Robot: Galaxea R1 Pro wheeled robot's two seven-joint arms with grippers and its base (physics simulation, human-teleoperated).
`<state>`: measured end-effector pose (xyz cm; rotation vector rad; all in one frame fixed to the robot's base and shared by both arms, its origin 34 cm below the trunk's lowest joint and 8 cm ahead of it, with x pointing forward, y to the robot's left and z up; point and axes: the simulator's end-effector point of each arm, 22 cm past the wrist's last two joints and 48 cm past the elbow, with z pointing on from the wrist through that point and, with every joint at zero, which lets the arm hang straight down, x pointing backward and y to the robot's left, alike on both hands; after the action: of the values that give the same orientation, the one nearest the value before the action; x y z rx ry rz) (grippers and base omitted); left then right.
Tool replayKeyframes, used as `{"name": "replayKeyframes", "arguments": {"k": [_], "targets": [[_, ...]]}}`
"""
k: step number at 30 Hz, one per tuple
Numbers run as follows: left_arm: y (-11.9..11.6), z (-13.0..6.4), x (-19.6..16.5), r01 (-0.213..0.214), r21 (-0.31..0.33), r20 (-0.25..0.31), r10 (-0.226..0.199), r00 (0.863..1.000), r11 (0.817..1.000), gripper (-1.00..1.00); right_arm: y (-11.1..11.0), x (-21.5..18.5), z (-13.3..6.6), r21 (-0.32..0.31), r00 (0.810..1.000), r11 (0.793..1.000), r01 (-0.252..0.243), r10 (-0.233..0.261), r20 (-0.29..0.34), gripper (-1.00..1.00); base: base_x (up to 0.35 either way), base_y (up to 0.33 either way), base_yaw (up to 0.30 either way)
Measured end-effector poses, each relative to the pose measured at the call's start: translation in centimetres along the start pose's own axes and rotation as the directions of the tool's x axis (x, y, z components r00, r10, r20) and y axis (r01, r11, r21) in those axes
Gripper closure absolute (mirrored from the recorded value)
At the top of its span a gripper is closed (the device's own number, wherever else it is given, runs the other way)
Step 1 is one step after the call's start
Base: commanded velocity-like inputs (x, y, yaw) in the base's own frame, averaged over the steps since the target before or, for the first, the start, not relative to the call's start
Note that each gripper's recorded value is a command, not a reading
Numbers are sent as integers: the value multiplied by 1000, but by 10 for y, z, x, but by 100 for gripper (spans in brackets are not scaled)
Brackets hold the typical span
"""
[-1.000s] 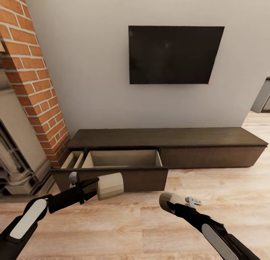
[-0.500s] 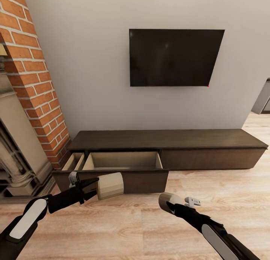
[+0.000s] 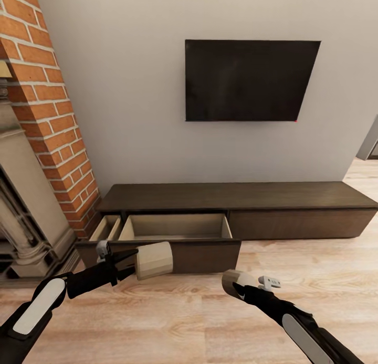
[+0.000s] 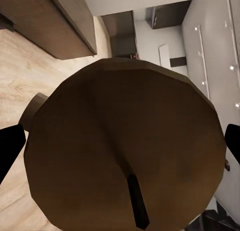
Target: Place each of the two pumpkins and all three candles from the living room inside a cabinet in the living room (use any cabinet), then make sure every cabinet is closed, and position the cauldron so it is next to a table in the living room.
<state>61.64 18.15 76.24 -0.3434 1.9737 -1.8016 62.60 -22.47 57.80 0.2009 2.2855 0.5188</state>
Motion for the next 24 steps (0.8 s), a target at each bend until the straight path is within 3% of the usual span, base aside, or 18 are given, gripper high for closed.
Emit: {"name": "replayKeyframes", "arguments": {"k": [5,8,10,12,14,15,16,18,19,21,24], "targets": [[0,-2,-1,-8,-7,-2,8,1000,1000,100,-1,2,0,11,1000,1000,2,-2,-11,100,1,11,0],[-1,-5,-2,-25,-18,-6,25,1000,1000,100,-7,8,-3,69,998,997,21,-17,-61,100,0,1,0],[-5,-9,-4,-57,-34,-17,57,998,998,100,10,1,-7,136,997,990,34,-24,-74,100,0,0,0],[-2,-11,-4,-90,-75,-31,88,996,993,100,41,-6,-11,178,997,984,31,-18,-75,100,0,0,0],[19,-14,-5,-127,-188,-46,120,992,974,100,65,1,-16,233,992,971,52,-23,-127,100,0,0,0],[35,-17,-8,-147,-269,-53,137,989,952,100,74,8,-17,256,986,964,69,-27,-164,100,0,0,0],[50,-21,-13,-181,-376,-64,170,983,909,100,85,19,-19,283,977,954,95,-34,-211,100,0,0,0],[53,-22,-22,-244,-488,-77,237,968,838,100,100,24,-20,297,971,949,108,-36,-237,100,0,0,0],[56,-22,-26,-273,-545,-86,271,959,793,100,105,22,-19,298,970,948,110,-37,-240,100,0,0,0],[75,-25,-29,-291,-686,-101,309,946,666,100,111,10,-16,303,971,946,119,-48,-232,100,0,0,0],[97,-7,-10,-237,-819,-101,277,956,522,100,103,3,-6,332,966,932,144,-60,-253,100,0,0,0]]}}
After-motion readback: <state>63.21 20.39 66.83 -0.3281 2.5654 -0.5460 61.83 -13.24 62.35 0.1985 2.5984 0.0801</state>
